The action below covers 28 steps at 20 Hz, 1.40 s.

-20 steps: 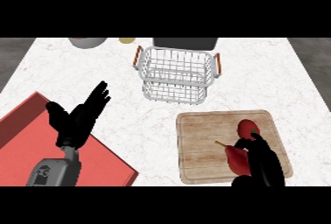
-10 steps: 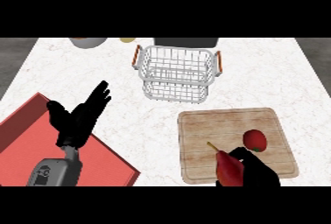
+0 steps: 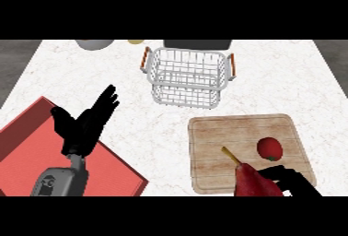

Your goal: Pick the pear from the cutting board and place it in the tiered basket

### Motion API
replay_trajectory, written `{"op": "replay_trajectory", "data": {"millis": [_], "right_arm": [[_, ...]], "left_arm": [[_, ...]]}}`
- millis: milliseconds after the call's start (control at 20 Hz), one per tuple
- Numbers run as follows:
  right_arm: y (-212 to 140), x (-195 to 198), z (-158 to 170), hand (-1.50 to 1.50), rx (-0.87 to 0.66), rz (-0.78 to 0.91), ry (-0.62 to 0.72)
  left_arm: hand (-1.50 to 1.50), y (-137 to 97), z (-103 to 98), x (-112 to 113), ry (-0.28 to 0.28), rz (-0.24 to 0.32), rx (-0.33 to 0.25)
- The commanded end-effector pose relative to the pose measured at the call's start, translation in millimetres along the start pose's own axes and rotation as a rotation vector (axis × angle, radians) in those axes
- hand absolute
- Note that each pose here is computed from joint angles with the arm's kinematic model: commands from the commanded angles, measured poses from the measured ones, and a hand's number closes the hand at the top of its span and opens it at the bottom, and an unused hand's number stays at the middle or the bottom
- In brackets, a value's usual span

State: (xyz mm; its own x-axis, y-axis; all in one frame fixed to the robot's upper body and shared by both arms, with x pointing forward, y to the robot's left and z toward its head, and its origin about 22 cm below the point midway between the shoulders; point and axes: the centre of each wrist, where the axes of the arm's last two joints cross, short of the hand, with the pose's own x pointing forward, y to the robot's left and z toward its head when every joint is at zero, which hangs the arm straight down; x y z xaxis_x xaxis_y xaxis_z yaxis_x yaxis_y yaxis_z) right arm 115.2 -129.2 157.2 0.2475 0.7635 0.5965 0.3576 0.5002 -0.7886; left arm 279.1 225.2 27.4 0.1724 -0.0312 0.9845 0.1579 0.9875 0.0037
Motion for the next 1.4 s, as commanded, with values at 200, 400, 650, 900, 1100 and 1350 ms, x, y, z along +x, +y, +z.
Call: {"op": "replay_trajectory", "data": {"millis": [200,400,650,900,1100,1350], "right_arm": [[-33,48,3,1.5,-0.132,0.006,-0.078],[-40,57,-20,1.5,-0.126,0.059,-0.093],[-32,82,-50,1.5,-0.111,0.061,-0.082],[-27,118,-100,1.5,-0.089,0.022,-0.037],[-36,144,-148,1.5,-0.076,-0.013,-0.014],[-1,167,-192,1.5,-0.072,-0.025,-0.003]], "left_arm": [[0.0,2,0,2,-0.011,-0.01,-0.002],[0.0,-8,1,-3,-0.003,-0.005,-0.035],[0.0,-22,-4,-13,0.006,-0.013,-0.038],[0.0,-19,-11,11,-0.003,-0.013,-0.047],[0.0,2,-6,0,-0.003,-0.018,-0.05],[0.0,0,-5,-2,-0.015,-0.019,-0.048]]}}
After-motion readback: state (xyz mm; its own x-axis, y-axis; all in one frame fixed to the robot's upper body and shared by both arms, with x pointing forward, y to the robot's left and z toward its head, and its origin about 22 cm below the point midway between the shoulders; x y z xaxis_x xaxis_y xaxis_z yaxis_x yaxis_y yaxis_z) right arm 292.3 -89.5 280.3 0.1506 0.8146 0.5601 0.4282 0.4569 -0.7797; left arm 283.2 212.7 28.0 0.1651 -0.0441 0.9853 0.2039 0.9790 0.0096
